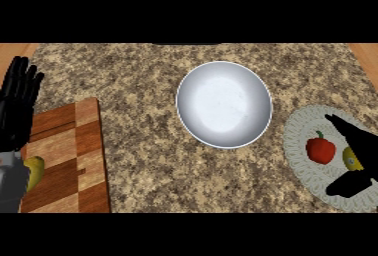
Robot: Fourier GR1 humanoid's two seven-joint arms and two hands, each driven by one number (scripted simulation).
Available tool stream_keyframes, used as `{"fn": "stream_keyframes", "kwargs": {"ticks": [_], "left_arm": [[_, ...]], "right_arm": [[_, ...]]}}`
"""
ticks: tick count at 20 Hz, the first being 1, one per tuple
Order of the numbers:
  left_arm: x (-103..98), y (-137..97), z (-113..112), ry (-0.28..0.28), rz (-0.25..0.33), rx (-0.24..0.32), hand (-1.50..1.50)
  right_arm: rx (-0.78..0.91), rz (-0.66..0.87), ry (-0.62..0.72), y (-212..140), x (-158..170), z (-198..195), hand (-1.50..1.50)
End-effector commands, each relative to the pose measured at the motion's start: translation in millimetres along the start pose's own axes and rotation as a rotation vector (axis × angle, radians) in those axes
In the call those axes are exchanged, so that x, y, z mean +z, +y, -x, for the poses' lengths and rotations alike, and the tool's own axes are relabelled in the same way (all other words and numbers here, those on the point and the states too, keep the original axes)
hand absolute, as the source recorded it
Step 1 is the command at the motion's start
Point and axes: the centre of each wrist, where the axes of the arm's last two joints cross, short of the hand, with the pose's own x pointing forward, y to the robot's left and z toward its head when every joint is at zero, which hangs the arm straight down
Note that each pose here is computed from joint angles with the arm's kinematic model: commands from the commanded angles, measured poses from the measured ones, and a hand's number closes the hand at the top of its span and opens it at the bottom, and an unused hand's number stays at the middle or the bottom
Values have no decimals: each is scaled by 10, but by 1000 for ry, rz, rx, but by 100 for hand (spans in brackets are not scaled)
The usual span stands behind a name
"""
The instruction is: Pick the bell pepper from the placemat and place it in the bowl
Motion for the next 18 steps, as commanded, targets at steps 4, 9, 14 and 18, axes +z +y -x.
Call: {"fn": "stream_keyframes", "kwargs": {"ticks": [4,9,14,18], "left_arm": [[-20,-191,-90,4,-4,1,0],[54,-65,-33,3,10,-18,0],[25,-162,24,-3,-8,11,0],[24,1,-135,-4,0,6,0]], "right_arm": [[23,-29,10,211,-293,-169,-150],[33,-33,33,70,-183,30,-150],[31,-50,35,318,-520,25,-150],[23,-68,78,368,-392,222,-150]]}}
